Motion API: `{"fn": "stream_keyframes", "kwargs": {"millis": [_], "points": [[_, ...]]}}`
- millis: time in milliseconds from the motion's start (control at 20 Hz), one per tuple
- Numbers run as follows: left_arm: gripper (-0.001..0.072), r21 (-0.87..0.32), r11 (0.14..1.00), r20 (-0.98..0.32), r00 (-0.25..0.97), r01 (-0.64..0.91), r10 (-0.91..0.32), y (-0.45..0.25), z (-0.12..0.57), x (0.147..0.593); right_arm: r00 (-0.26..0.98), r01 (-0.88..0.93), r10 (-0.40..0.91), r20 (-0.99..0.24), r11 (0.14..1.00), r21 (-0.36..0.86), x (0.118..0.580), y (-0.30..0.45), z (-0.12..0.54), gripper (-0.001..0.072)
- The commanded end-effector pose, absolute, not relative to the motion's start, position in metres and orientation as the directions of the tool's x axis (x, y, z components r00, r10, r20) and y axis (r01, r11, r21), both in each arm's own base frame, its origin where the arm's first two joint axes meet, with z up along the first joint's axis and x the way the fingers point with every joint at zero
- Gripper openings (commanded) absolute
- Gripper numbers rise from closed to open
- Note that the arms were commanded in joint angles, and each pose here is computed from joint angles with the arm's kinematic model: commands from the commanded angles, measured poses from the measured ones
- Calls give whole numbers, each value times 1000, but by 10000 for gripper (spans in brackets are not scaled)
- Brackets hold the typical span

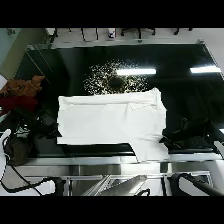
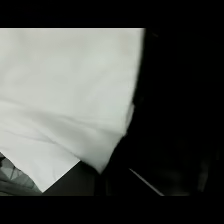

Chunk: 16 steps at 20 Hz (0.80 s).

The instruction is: Fold the shirts.

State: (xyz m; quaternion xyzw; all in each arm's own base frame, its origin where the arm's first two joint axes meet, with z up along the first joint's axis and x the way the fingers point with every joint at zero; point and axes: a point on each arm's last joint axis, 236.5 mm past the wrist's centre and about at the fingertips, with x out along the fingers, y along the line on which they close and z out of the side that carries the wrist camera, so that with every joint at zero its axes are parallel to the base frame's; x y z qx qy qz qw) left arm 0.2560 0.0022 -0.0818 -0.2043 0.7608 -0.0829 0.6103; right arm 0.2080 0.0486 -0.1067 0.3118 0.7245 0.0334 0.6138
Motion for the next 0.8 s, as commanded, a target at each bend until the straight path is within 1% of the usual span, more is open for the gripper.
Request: {"fn": "stream_keyframes", "kwargs": {"millis": [0, 100, 150, 250, 300, 350, 450, 500, 600, 750], "points": [[14, -128, 969, -962, -212, -210, -173, 54, -75, 230, -76, 461, 304, -950, 855, 237, 189, 6, -96, 20], [13, -136, 967, -961, -210, -215, -181, 49, -81, 224, -28, 429, 330, -943, 857, 287, 198, 13, -91, 20], [13, -137, 968, -958, -220, -212, -183, 47, -83, 221, 28, 399, 363, -931, 850, 343, 212, 20, -88, 20], [14, -135, 974, -962, -210, -184, -173, 43, -79, 228, 184, 325, 439, -879, 817, 476, 254, 37, -66, 20], [13, -131, 979, -971, -180, -159, -159, 41, -71, 241, 278, 281, 471, -837, 793, 540, 283, 43, -49, 20], [13, -125, 982, -980, -139, -139, -144, 40, -62, 256, 347, 243, 483, -804, 781, 575, 310, 45, -33, 20], [13, -109, 990, -993, -25, -92, -112, 37, -38, 297, 400, 174, 475, -784, 801, 574, 349, 51, -14, 20], [13, -104, 992, -995, 10, -74, -104, 35, -29, 315, 416, 136, 474, -776, 811, 569, 371, 57, -7, 20], [13, -100, 994, -994, 44, -47, -98, 31, -21, 345, 448, 79, 472, -759, 825, 560, 414, 71, 2, 20], [13, -98, 995, -994, 48, -27, -96, 29, -29, 381, 452, 68, 481, -751, 821, 567, 461, 84, -3, 20]]}}
